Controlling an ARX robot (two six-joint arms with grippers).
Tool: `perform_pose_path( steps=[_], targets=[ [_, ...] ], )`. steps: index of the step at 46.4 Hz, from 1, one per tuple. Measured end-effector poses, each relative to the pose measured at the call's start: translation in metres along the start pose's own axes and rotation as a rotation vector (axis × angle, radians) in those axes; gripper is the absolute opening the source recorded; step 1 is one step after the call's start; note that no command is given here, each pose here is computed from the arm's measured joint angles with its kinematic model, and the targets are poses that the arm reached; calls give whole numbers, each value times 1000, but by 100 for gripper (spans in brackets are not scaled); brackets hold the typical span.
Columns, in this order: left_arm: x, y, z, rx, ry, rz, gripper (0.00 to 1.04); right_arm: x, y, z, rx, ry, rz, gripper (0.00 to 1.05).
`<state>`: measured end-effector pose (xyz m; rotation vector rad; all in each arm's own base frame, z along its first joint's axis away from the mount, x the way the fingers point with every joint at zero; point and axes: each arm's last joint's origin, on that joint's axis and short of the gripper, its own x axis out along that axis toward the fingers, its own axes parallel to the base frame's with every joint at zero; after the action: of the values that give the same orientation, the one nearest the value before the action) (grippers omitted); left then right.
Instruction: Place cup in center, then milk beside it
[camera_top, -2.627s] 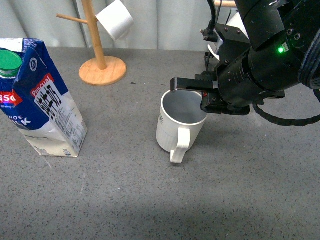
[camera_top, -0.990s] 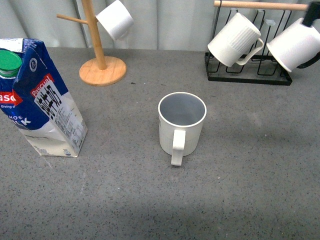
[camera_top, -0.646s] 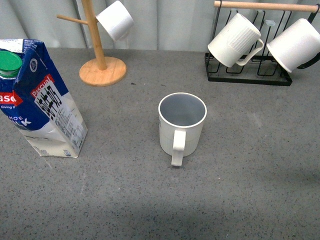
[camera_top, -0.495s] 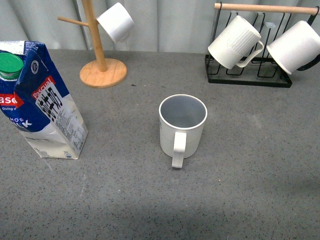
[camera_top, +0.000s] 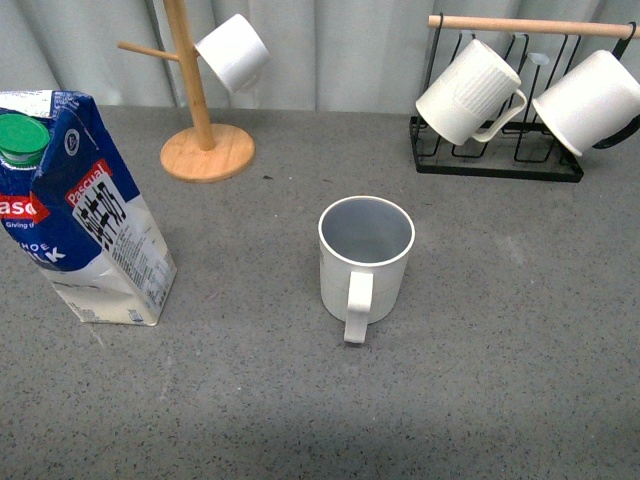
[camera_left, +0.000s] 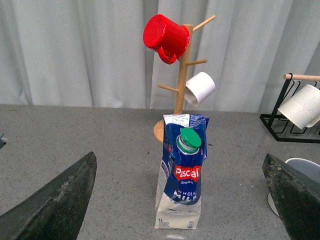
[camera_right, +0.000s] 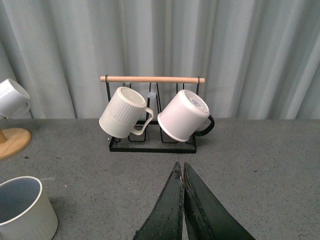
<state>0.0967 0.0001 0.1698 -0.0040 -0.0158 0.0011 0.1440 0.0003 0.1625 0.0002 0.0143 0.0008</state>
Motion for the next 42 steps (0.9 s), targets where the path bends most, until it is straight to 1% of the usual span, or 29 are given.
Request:
perform_pose_path(
  steps=[23, 42],
  targets=[
    [0, 0, 0, 0, 0, 0, 98, -23, 0, 5, 0, -20, 0, 1],
    [0, 0, 0, 0, 0, 0, 98, -32, 0, 5, 0, -23, 0, 1]
  ],
)
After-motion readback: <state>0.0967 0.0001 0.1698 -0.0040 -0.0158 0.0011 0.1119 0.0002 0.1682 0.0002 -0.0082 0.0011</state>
